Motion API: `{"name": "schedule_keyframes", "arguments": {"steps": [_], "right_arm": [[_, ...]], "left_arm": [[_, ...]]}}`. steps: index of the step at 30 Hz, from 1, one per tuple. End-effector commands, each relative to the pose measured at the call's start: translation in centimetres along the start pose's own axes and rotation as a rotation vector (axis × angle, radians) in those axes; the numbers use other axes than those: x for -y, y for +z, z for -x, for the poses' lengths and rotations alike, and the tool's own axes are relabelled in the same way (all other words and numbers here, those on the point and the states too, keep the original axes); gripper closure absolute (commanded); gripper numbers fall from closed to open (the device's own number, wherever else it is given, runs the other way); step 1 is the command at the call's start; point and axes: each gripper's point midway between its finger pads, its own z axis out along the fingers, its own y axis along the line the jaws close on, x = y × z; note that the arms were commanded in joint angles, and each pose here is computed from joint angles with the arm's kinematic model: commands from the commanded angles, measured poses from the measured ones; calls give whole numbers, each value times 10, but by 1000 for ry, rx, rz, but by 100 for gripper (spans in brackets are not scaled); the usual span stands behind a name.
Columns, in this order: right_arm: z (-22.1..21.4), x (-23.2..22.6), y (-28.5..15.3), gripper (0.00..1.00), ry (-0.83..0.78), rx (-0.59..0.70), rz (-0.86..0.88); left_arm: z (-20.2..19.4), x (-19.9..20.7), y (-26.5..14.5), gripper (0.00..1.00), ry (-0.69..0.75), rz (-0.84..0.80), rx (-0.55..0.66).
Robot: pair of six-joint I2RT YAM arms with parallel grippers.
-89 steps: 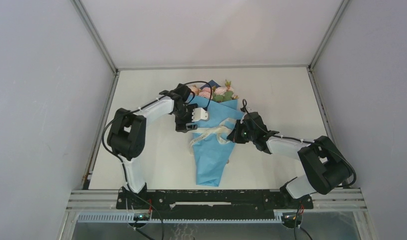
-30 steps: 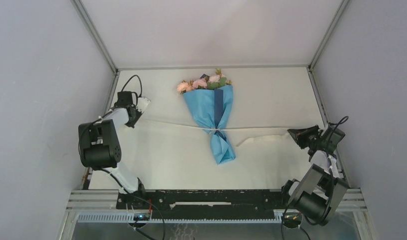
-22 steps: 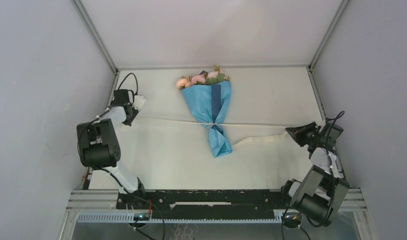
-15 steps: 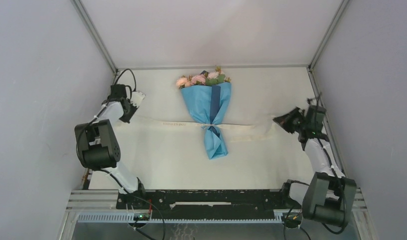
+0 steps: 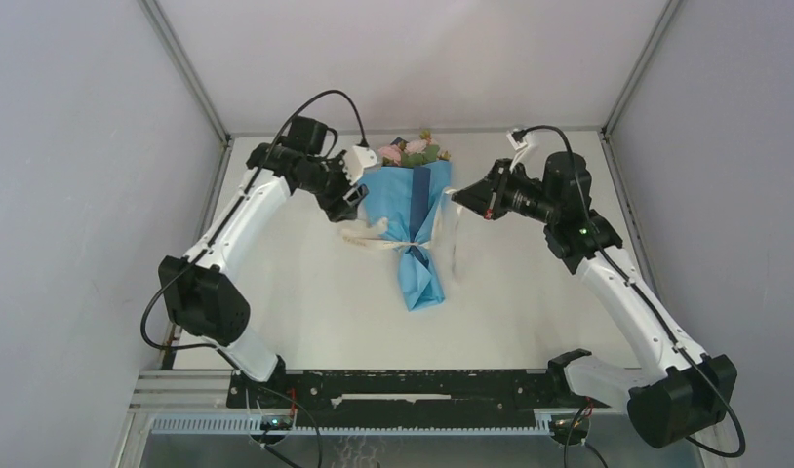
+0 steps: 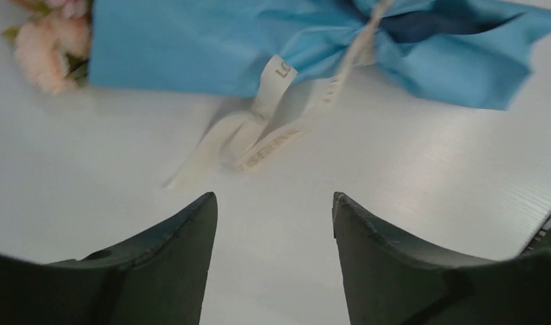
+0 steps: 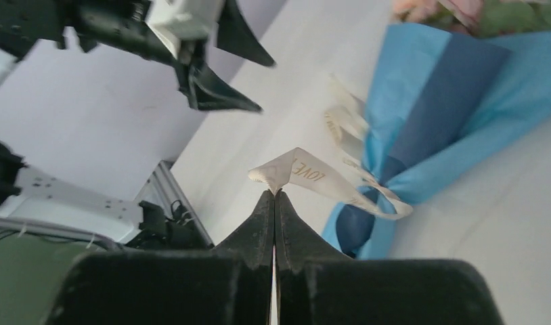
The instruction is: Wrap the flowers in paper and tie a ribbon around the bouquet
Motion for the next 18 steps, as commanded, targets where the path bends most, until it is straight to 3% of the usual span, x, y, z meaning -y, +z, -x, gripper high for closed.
{"name": "schedule_keyframes", "arguments": {"steps": [1,6,10,18], "right_arm": [[38,-51,-9,100,-66,86,178],[39,-56,-4,100,-57,68,201],[36,-65,-5,100,-63,53,241],[36,-84,-10,100,-71,36,344]], "left_arm": [[48,65,-14,29,115,-239,141],[82,83,-19,11,198,-273,245],[107,90,10,2,129,-288,347],[163,123,39,0,127,-457,457]]}}
